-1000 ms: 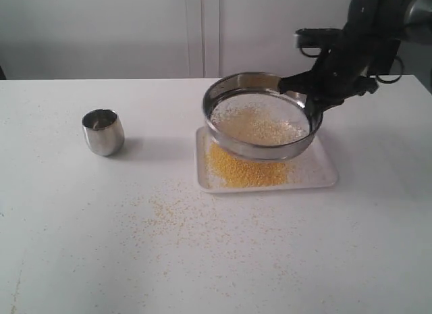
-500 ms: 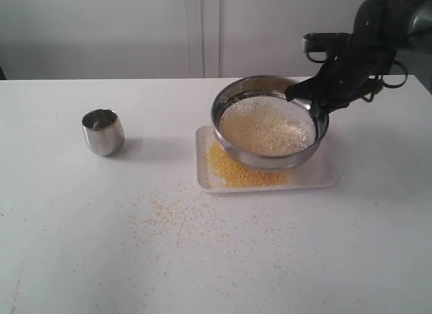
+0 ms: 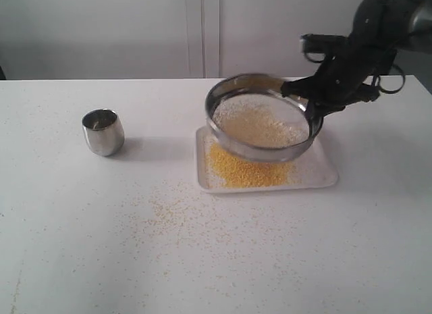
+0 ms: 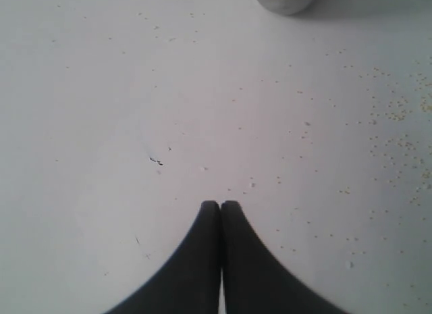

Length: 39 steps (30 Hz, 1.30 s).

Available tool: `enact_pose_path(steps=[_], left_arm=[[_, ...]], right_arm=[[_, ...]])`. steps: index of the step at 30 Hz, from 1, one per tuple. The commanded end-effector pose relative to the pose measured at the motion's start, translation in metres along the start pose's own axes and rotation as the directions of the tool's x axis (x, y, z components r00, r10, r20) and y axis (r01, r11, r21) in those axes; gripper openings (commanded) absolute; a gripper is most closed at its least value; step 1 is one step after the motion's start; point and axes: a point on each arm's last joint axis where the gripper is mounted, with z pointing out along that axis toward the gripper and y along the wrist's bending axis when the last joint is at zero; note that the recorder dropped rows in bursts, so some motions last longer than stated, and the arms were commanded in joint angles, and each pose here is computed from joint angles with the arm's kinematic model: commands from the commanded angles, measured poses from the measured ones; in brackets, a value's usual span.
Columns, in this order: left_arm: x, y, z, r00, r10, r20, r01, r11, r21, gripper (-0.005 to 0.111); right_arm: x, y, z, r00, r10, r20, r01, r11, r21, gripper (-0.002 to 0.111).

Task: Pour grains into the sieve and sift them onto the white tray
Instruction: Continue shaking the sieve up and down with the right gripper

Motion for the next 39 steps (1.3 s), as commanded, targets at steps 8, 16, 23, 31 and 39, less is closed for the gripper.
enact_pose_path(steps=[8, 16, 23, 31, 39], left_arm=[[0.003, 0.0, 0.0, 1.0, -0.007, -0.007, 0.007, 1.0, 0.001, 0.0], [0.003, 0.0, 0.0, 1.0, -0.007, -0.007, 0.007, 1.0, 0.001, 0.0], [0.003, 0.0, 0.0, 1.0, -0.007, -0.007, 0.007, 1.0, 0.001, 0.0], [0.003, 0.0, 0.0, 1.0, -0.007, -0.007, 0.007, 1.0, 0.001, 0.0], [0.003, 0.0, 0.0, 1.0, -0.007, -0.007, 0.007, 1.0, 0.001, 0.0]], right_arm=[[0.011, 0.022, -0.009, 0.903, -0.43, -0.013, 0.414, 0.877, -0.244, 0.0], [0.006, 0.025, -0.012, 0.948, -0.319, 0.013, 0.315, 0.928, -0.199, 0.0], [0.002, 0.028, -0.015, 0.978, -0.208, 0.013, 0.208, 0.976, -0.062, 0.0], [0.004, 0.02, -0.011, 0.985, -0.174, 0.001, 0.173, 0.982, -0.072, 0.0], [-0.001, -0.012, -0.013, 0.983, 0.174, 0.056, -0.178, 0.98, 0.086, 0.0]])
